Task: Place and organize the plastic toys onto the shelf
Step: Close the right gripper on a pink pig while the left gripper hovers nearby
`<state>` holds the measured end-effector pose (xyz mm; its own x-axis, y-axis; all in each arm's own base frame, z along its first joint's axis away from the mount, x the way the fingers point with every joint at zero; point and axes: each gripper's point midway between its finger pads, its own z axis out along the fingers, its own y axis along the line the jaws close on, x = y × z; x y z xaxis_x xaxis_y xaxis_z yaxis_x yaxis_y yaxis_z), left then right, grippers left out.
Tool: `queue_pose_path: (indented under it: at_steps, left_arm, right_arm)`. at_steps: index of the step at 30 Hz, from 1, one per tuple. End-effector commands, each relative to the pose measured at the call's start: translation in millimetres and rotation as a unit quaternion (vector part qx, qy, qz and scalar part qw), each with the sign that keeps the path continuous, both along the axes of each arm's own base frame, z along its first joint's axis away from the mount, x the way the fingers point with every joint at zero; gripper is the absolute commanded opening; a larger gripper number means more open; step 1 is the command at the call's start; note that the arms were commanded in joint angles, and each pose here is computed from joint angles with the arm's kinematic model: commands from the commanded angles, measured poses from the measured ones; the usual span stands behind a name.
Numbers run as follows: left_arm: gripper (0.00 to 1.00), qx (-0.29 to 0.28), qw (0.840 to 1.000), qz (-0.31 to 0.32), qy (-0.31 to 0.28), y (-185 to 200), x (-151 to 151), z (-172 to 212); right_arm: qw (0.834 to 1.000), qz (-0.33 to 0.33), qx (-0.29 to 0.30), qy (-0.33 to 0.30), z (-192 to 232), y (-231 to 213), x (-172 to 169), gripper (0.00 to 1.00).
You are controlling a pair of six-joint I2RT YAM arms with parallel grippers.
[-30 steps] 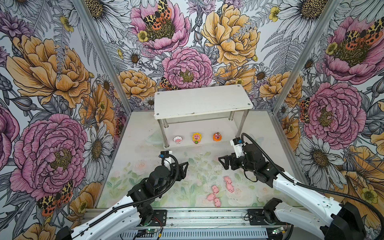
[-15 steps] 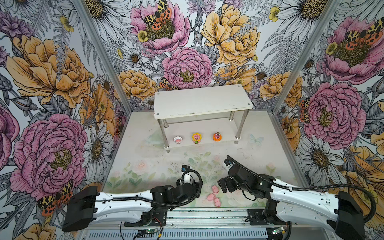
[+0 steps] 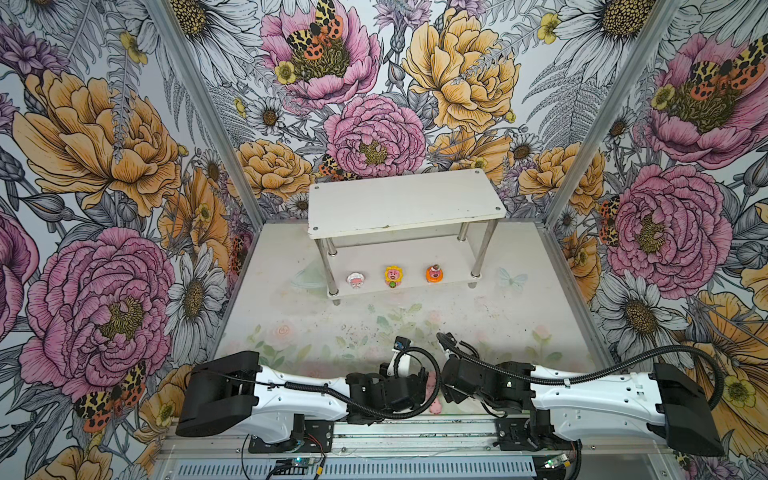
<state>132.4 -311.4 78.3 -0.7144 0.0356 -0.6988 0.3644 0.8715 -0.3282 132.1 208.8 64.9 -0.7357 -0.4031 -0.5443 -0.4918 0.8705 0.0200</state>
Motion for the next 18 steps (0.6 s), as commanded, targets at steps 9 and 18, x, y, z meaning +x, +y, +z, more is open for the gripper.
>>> queue_pose_path:
  at_steps: [9, 18]
  left_arm:
    - [0.79, -0.055, 0.998, -0.012, -0.004, -26.3, 3.2, 18.7]
    - [0.81, -0.067, 0.997, -0.034, -0.008, -43.1, 4.4, 21.6]
  right_arm:
    - [0.999, -0.032, 0.003, 0.023, -5.0, -18.7, -5.1, 0.65]
    - [0.997, -0.060, -0.004, 0.047, -17.2, -30.9, -6.6, 0.67]
